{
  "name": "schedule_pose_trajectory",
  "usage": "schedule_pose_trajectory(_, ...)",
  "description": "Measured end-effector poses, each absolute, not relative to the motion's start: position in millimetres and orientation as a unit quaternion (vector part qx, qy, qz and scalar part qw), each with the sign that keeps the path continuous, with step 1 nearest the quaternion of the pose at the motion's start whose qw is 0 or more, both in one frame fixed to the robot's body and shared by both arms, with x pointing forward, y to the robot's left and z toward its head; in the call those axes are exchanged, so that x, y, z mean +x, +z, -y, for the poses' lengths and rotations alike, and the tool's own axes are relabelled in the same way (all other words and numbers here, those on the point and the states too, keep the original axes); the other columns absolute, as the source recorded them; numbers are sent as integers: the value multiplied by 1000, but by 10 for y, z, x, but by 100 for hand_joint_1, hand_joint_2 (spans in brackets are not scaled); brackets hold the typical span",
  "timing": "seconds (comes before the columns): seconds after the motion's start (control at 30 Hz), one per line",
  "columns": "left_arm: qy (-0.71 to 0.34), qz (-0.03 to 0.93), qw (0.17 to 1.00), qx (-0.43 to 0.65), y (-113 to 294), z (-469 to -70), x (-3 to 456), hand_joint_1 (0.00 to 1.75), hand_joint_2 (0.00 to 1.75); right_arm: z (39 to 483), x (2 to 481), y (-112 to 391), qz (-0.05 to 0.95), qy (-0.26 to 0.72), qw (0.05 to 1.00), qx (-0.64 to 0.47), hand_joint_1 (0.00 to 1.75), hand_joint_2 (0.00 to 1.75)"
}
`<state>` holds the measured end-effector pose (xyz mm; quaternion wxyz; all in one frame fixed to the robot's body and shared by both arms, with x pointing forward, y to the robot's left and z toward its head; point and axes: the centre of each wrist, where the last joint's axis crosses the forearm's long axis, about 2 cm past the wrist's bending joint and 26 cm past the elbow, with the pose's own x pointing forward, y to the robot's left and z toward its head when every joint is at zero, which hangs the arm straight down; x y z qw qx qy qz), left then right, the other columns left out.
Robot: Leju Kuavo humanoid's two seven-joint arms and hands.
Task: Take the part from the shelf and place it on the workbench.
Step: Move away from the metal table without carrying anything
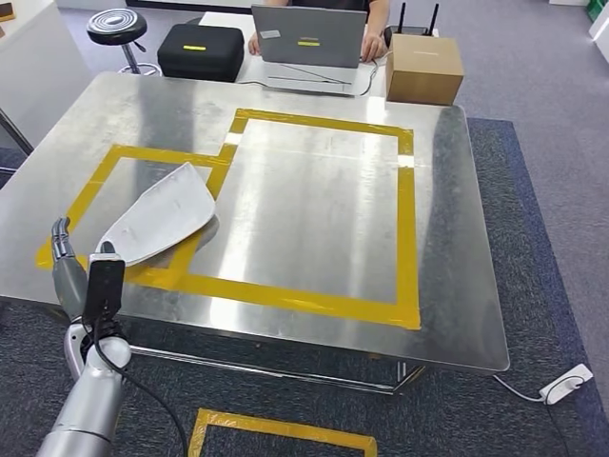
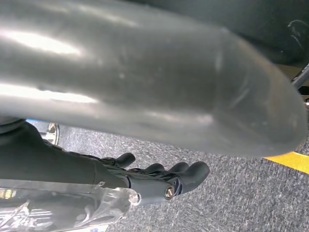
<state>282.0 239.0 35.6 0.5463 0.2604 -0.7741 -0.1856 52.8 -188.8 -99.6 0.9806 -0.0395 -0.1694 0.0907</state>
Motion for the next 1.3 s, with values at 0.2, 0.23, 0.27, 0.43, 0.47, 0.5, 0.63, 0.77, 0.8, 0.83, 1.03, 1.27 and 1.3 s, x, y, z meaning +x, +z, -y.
schedule_pose_trajectory(0.2, -131, 766, 596, 204, 282, -2396, 2736, 0, 0, 1890, 527, -996, 172, 87, 980, -43, 0, 0)
schedule_pose_trajectory(0.23, -113, 762, 608, 190, 242, -2394, 2676, 0, 0, 1891, 524, -996, 172, 87, 980, -44, 0, 0)
schedule_pose_trajectory(0.27, -100, 760, 616, 181, 209, -2387, 2619, 0, 0, 1892, 519, -997, 172, 86, 980, -45, 0, 0)
schedule_pose_trajectory(0.43, -79, 753, 630, 175, 139, -2379, 2491, 0, 0, 1896, 516, -998, 172, 84, 980, -46, 0, 0)
schedule_pose_trajectory(0.47, -77, 751, 632, 175, 125, -2382, 2470, 0, 0, 1898, 514, -999, 172, 84, 980, -47, 0, 0)
schedule_pose_trajectory(0.5, -76, 749, 634, 175, 114, -2378, 2453, 0, 0, 1900, 512, -999, 172, 83, 980, -47, 0, 0)
schedule_pose_trajectory(0.63, -73, 748, 636, 175, 103, -2373, 2430, 0, 0, 1907, 519, -1000, 172, 83, 980, -48, 0, 0)
schedule_pose_trajectory(0.77, -69, 748, 636, 177, 111, -2382, 2435, 0, 0, 1906, 520, -1000, 172, 83, 980, -48, 0, 0)
schedule_pose_trajectory(0.8, -69, 749, 635, 177, 113, -2380, 2436, 0, 0, 1907, 520, -1000, 172, 83, 980, -48, 0, 0)
schedule_pose_trajectory(0.83, -68, 749, 635, 177, 116, -2378, 2438, 0, 0, 1907, 520, -1000, 172, 83, 980, -48, 0, 0)
schedule_pose_trajectory(1.03, -67, 747, 637, 178, 100, -2384, 2409, 0, 0, 1908, 512, -1001, 172, 83, 981, -48, 0, 0)
schedule_pose_trajectory(1.27, -66, 748, 636, 177, 108, -2377, 2413, 0, 0, 1908, 515, -1001, 172, 83, 980, -48, 0, 0)
schedule_pose_trajectory(1.3, -66, 748, 636, 177, 111, -2374, 2415, 0, 0, 1908, 515, -1001, 172, 83, 980, -48, 0, 0)
